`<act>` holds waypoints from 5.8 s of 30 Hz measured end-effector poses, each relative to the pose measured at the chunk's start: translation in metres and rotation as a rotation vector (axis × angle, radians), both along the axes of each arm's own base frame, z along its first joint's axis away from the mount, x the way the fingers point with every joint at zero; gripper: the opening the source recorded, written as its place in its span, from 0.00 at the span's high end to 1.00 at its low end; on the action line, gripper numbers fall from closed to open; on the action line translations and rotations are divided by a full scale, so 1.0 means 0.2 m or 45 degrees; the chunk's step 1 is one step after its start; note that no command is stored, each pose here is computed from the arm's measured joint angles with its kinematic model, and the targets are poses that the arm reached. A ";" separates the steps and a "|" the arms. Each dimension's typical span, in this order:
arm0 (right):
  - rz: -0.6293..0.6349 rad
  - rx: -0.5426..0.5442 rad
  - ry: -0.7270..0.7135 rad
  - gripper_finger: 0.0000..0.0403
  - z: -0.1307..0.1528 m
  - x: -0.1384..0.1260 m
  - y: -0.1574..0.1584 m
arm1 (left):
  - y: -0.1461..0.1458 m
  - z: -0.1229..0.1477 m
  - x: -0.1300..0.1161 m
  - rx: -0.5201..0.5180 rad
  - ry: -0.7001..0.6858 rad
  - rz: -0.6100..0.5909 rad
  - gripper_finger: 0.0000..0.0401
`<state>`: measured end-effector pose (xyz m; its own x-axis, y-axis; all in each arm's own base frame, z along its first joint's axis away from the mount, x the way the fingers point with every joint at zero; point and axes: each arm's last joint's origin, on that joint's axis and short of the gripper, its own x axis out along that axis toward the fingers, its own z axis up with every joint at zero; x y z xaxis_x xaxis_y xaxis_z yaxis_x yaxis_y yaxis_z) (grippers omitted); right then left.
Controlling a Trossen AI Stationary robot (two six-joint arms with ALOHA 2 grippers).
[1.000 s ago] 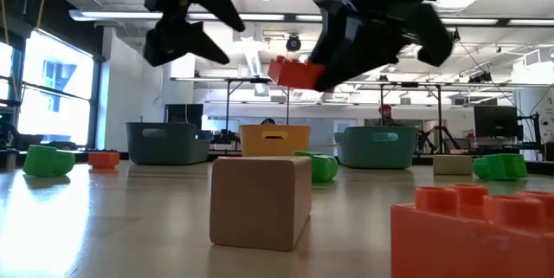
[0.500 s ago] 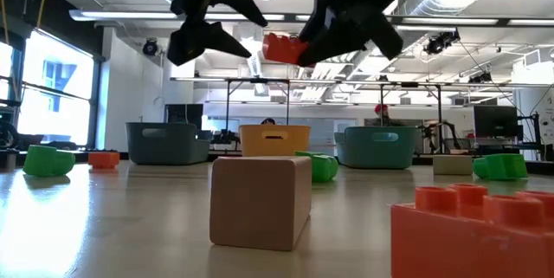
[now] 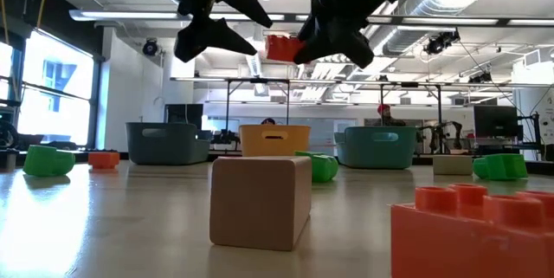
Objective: Sort & place blocks by color
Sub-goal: Put the orange game piece into the yellow bin, then put the green game piece into the dark blue bin
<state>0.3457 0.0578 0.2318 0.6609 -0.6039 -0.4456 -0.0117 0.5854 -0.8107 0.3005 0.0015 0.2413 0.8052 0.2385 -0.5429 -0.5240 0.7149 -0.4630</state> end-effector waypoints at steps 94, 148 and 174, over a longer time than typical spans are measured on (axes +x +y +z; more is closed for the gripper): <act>-0.471 1.107 -0.638 0.54 -0.24 0.06 -1.12 | 0.11 -0.14 -0.39 0.174 1.112 -0.737 0.48; -0.148 1.072 -0.623 0.53 -0.02 0.15 -0.62 | -0.18 -0.53 -0.35 0.347 1.815 -1.368 0.48; -0.137 1.072 -0.561 0.53 0.14 0.03 -0.53 | -0.18 -0.55 -0.31 0.346 1.708 -1.352 0.67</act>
